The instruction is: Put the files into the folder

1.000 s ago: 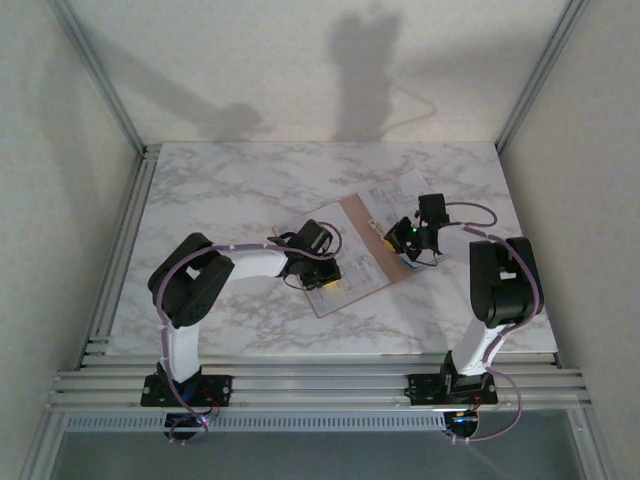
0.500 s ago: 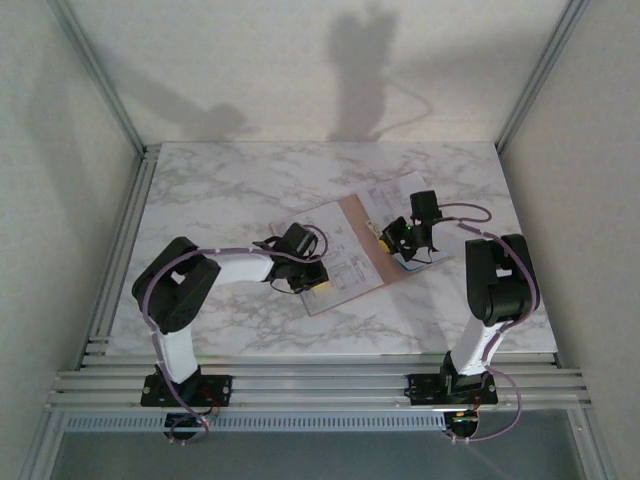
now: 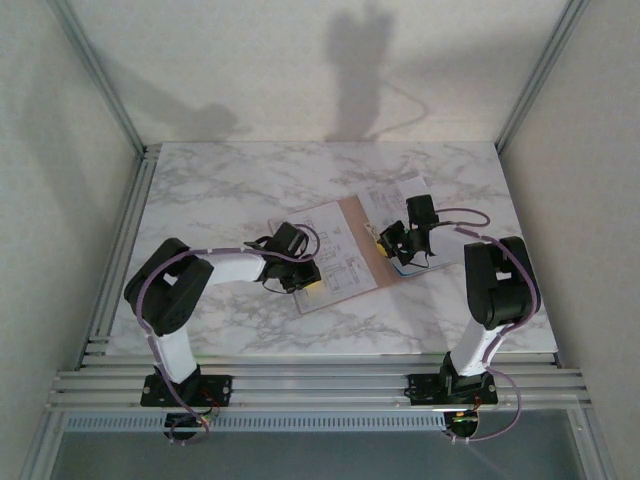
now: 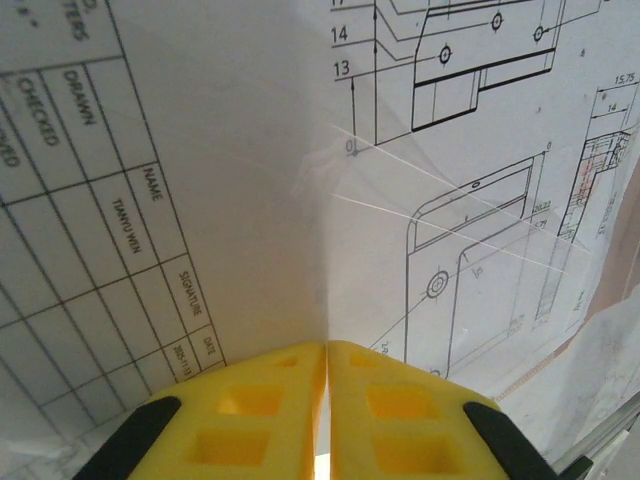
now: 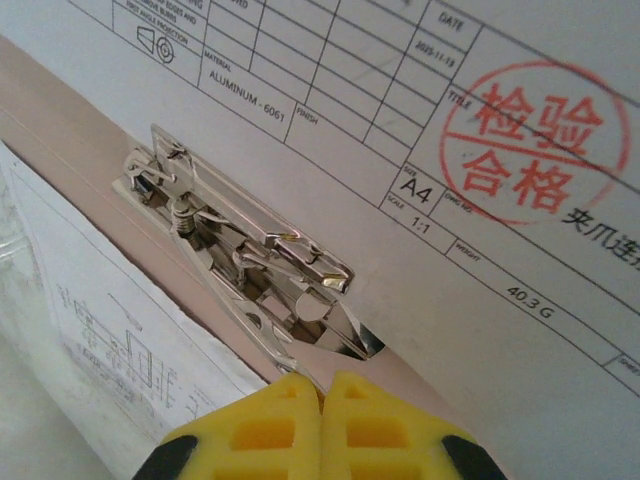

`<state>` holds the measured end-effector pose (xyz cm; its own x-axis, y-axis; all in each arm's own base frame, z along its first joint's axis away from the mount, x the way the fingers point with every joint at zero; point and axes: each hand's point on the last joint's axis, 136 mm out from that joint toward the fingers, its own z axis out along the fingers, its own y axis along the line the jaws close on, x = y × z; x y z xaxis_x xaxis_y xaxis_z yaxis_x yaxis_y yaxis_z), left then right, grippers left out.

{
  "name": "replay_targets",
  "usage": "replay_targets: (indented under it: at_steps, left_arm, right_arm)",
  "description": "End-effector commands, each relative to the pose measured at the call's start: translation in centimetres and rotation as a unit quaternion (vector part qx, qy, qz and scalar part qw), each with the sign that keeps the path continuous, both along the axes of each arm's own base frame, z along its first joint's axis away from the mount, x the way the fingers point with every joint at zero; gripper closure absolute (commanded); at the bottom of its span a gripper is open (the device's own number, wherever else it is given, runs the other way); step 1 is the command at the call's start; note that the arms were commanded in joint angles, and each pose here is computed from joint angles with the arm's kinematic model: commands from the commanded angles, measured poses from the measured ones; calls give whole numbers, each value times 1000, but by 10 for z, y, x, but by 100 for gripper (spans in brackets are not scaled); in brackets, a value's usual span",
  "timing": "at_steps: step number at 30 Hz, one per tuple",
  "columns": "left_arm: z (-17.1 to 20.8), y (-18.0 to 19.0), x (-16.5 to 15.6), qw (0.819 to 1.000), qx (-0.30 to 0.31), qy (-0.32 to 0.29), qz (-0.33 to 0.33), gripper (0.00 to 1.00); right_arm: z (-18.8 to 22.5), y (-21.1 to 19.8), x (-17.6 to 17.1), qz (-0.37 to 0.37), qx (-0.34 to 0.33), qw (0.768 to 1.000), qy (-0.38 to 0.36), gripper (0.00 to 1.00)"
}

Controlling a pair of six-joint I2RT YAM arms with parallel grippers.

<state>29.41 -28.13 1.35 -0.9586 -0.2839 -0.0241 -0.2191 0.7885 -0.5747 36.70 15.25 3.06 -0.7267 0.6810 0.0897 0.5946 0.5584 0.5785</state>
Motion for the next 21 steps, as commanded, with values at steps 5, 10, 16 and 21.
replay_targets:
  at_steps: [5,10,16,21]
  left_arm:
    - [-44,44,-36,991,95,91,8,88]
    - [-41,41,-34,992,90,88,7,88]
    - [-40,41,-33,992,89,88,7,88]
    - [-40,39,-32,992,87,88,8,88]
  right_arm:
    - [-69,-60,-61,-75,-144,973,164,100]
    - [-74,-60,-59,-90,-142,970,174,100]
    - [-75,-60,-56,-96,-148,967,182,100]
    - [-80,-58,-63,-93,-153,964,198,100]
